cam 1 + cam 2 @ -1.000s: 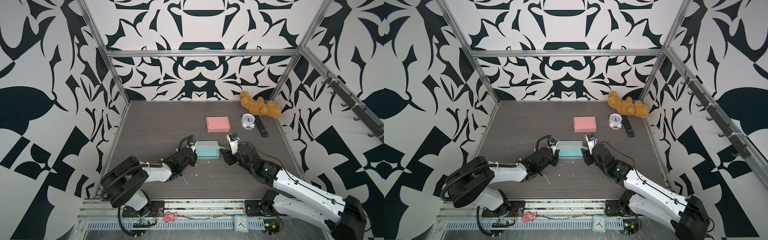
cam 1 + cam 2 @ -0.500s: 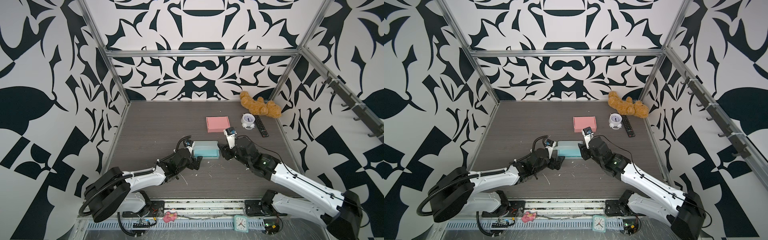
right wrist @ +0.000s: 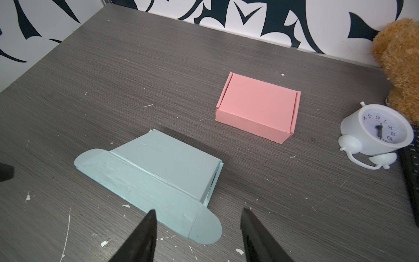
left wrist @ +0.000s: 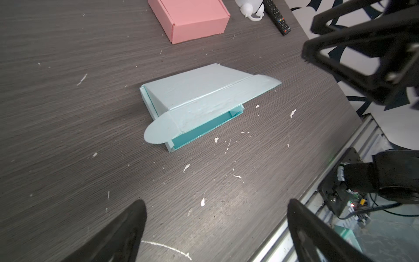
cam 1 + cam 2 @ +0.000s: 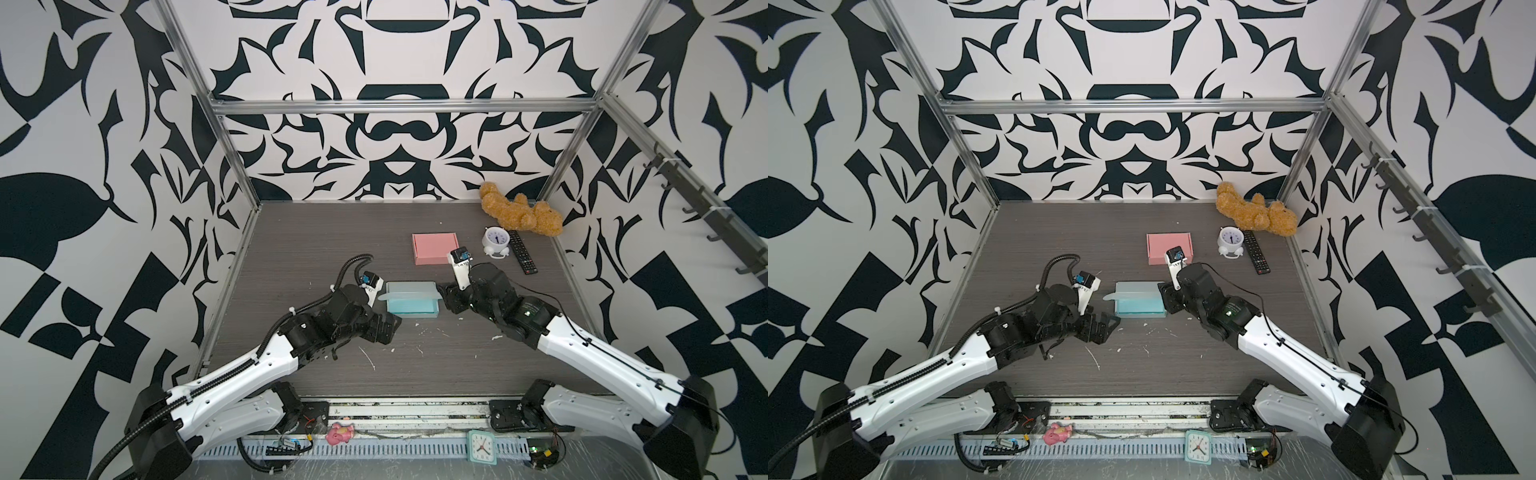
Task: Assemble paper box
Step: Fold the lid at the center of the table, then close the paper box at the center of the table.
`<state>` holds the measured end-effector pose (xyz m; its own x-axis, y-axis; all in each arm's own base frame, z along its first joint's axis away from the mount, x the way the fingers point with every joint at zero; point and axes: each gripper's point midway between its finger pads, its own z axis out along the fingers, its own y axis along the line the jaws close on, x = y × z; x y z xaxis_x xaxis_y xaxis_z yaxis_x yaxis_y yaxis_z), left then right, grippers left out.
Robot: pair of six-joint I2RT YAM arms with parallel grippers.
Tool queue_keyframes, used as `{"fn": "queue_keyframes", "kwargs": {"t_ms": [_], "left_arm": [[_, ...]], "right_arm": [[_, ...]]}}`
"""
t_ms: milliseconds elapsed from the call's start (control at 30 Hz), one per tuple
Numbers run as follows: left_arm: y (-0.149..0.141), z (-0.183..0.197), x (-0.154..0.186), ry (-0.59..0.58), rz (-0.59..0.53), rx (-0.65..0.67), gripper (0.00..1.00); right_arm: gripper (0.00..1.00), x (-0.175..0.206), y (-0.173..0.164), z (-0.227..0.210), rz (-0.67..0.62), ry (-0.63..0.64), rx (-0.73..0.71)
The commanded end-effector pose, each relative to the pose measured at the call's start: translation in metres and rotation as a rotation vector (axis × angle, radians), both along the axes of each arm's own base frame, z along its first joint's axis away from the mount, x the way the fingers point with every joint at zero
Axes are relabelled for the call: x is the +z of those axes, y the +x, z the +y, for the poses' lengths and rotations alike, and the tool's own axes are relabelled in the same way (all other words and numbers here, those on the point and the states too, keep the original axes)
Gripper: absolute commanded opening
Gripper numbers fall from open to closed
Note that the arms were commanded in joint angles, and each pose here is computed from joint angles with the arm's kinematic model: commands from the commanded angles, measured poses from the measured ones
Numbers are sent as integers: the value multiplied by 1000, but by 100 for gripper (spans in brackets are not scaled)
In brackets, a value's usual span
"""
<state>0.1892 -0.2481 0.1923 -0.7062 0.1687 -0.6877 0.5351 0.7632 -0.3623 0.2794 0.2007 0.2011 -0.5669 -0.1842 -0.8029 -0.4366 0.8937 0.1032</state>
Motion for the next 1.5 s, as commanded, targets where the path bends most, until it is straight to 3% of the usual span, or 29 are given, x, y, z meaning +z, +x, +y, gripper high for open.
{"fn": "queue_keyframes", "kwargs": {"t_ms": [0,133,333,800,933,1467], "left_arm": [[-5,11,2,79,37,1,100],[20,6,9,64,33,63,98],[61,5,6,-45,126,109,95],[129,14,-47,-101,263,167,86],[134,8,-62,-113,302,151,78],[125,-1,-105,-147,413,132,71]], "right_arm": [[61,14,5,5,9,39,33],[61,6,15,5,52,44,33],[61,-11,27,13,105,47,49],[60,-39,50,17,141,22,31],[60,-48,50,18,161,19,31],[59,-82,42,13,222,12,20]]}}
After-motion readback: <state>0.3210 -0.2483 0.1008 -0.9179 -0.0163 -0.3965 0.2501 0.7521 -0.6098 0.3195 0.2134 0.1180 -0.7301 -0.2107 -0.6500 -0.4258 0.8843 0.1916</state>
